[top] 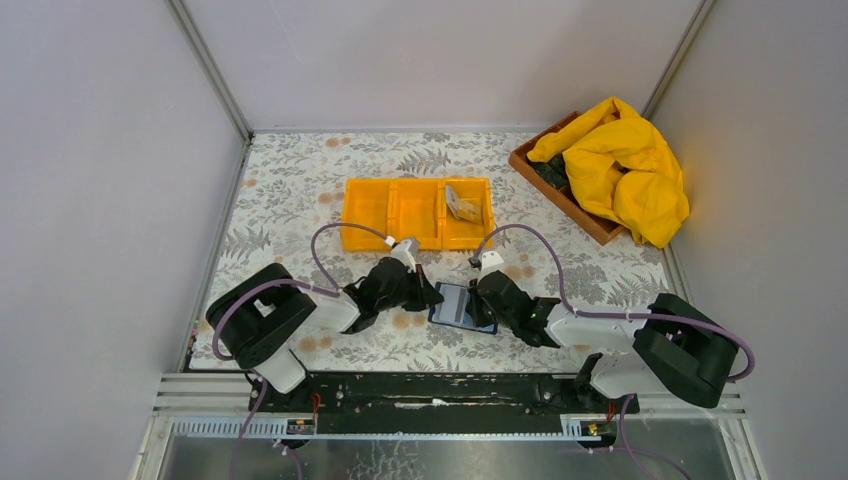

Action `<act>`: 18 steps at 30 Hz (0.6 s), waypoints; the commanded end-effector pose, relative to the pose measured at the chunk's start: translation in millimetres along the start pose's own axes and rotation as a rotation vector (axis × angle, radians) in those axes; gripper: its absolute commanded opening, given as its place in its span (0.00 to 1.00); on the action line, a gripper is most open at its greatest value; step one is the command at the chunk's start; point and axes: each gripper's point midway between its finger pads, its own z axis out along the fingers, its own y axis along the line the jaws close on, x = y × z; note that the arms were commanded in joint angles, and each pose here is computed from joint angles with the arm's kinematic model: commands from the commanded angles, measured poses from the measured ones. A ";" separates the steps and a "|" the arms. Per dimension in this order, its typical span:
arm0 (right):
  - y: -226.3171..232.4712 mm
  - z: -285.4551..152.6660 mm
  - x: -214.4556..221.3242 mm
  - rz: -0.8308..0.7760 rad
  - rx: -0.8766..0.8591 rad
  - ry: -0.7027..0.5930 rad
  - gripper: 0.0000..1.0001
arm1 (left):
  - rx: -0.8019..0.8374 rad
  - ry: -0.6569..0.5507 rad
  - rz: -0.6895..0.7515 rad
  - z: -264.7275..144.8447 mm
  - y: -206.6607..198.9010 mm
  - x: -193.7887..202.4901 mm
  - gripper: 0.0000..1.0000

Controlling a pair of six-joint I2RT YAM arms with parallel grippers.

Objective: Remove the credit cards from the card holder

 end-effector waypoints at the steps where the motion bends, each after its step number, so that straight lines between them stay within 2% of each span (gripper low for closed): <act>1: 11.0 0.4 -11.5 0.013 -0.033 -0.027 0.00 | 0.056 0.021 -0.022 6.9 -7.9 4.2 0.00; 18: 10.2 3.8 -8.5 0.008 -0.026 -0.012 0.00 | 0.258 0.032 -0.074 -1.2 -55.9 -4.1 0.00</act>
